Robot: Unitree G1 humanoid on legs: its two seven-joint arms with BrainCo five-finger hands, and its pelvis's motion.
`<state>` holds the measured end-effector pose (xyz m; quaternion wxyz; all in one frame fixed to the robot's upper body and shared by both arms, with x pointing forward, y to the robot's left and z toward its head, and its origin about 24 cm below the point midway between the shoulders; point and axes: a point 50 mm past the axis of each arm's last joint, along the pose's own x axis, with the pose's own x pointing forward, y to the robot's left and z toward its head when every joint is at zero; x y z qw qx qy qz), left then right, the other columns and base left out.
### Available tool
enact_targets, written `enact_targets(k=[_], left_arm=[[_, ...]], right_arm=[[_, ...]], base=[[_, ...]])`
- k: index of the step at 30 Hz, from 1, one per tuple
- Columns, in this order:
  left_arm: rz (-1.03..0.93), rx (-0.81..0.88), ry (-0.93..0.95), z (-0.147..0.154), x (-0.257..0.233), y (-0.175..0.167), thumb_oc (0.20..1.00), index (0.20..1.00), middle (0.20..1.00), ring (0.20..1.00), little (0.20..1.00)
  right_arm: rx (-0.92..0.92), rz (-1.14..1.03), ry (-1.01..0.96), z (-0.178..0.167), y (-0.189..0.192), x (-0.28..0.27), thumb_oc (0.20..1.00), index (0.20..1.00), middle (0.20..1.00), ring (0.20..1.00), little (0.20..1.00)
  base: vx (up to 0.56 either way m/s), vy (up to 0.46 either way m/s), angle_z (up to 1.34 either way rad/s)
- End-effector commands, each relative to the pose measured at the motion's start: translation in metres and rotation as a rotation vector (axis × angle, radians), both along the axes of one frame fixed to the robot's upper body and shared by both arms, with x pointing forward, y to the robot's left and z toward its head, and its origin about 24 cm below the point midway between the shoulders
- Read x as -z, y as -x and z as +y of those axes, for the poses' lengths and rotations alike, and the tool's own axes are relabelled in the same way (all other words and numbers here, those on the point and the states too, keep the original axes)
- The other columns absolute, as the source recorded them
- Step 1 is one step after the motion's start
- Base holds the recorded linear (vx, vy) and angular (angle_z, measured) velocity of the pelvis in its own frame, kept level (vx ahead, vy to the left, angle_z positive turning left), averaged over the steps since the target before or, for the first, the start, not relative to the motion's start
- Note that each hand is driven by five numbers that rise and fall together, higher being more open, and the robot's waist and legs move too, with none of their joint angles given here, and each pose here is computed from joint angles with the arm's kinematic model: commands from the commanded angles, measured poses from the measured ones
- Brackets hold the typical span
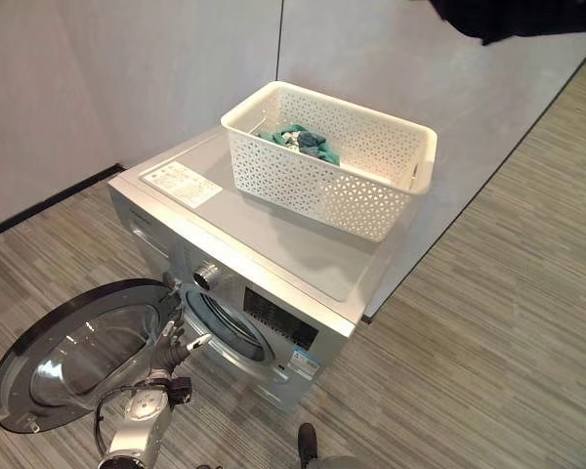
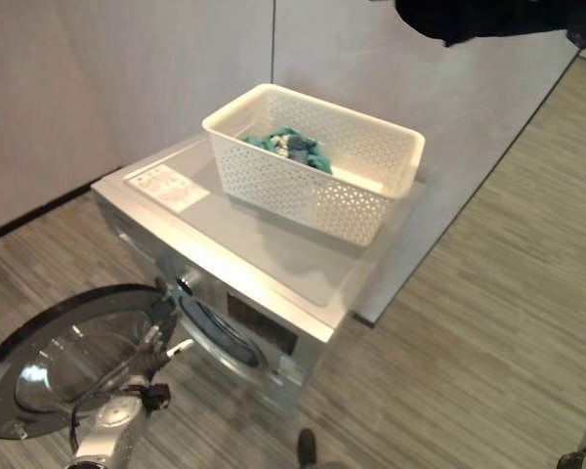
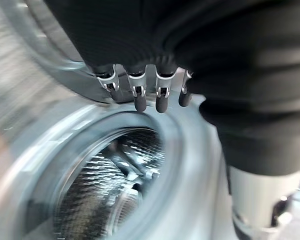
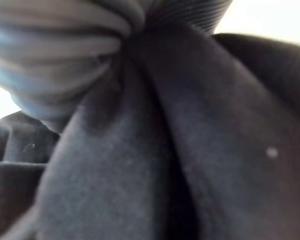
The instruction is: Grab the laundry basket,head to the washer,open it,put in the laundry and shut it.
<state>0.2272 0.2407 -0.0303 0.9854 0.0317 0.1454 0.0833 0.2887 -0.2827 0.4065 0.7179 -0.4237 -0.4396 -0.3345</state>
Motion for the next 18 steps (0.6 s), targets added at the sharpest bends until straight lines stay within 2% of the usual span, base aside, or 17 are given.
enact_targets(k=[1, 5, 11, 12, 14, 18], left_arm=[[-0.189, 0.044, -0.103, 0.010, -0.043, -0.027, 1.000, 1.000, 1.000, 1.000, 1.000], [-0.212, 0.016, -0.159, 0.018, -0.054, -0.035, 1.000, 1.000, 1.000, 1.000, 1.000], [-0.147, -0.077, -0.190, 0.041, -0.045, -0.017, 1.000, 1.000, 1.000, 1.000, 1.000], [-0.130, -0.124, -0.181, 0.047, -0.040, -0.009, 1.000, 1.000, 1.000, 1.000, 1.000], [-0.132, -0.178, -0.176, 0.054, -0.039, -0.003, 1.000, 1.000, 1.000, 1.000, 1.000], [-0.157, -0.244, -0.174, 0.063, -0.043, 0.005, 1.000, 1.000, 1.000, 1.000, 1.000]], right_arm=[[0.062, -0.200, 0.010, 0.002, 0.028, -0.031, 0.200, 0.200, 0.200, 0.200, 0.200], [0.036, -0.194, 0.046, 0.021, 0.023, -0.001, 0.200, 0.200, 0.200, 0.200, 0.200], [0.003, -0.099, -0.005, 0.024, 0.018, 0.060, 0.200, 0.200, 0.200, 0.200, 0.200], [-0.002, 0.000, -0.104, 0.018, 0.011, 0.103, 0.200, 0.200, 0.200, 0.200, 0.200], [-0.008, 0.114, -0.203, 0.011, 0.013, 0.150, 0.200, 0.200, 0.200, 0.200, 0.200], [-0.047, 0.214, -0.338, 0.007, 0.024, 0.196, 0.200, 0.200, 0.200, 0.200, 0.200]], base=[[-0.30, 0.386, -0.13], [-0.35, 0.335, -0.95], [-0.22, 0.127, -0.56], [-0.20, -0.015, -0.82], [-0.22, -0.026, -1.29], [-0.21, -0.134, -0.31]])
